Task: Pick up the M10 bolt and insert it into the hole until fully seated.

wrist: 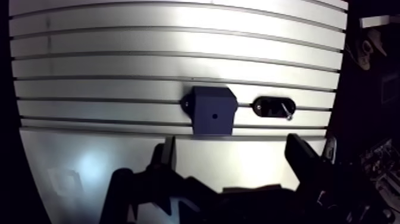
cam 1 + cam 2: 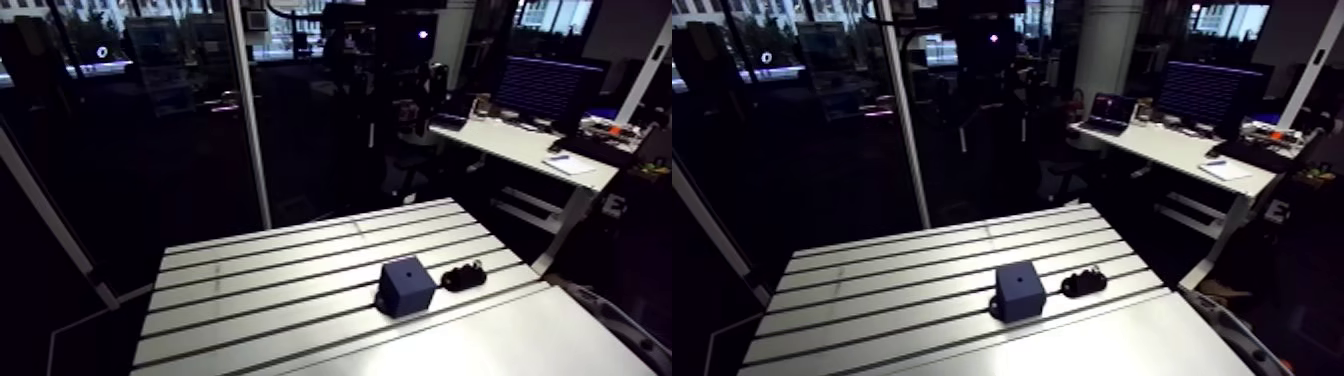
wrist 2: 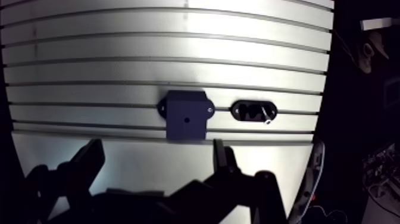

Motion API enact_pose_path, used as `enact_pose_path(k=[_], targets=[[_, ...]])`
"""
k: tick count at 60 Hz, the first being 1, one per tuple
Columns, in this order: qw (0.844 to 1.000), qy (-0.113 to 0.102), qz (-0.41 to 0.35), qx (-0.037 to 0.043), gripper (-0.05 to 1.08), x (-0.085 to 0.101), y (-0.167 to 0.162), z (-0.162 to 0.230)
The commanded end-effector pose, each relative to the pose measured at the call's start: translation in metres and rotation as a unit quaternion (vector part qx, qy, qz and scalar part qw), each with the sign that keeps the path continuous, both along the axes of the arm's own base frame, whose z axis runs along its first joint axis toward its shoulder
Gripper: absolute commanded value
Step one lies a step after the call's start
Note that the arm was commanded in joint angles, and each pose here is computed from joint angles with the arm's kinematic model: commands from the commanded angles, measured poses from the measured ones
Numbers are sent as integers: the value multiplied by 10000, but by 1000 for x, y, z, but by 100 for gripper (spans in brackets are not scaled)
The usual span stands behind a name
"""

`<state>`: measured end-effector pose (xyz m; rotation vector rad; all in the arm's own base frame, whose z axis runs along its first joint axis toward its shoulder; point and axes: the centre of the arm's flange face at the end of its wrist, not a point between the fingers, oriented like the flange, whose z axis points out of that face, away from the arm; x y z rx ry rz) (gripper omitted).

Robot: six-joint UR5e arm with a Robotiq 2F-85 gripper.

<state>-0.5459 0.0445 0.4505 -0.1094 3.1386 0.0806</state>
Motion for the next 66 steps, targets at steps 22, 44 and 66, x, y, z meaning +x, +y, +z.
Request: enact_pose_path(k=[22,44,66], targets=[[9994,207,-260,87,1,13,58,-17],[9988,203,-436,58,1,25,93,-36],[9980,188,-595,27,1,32,117,-63]])
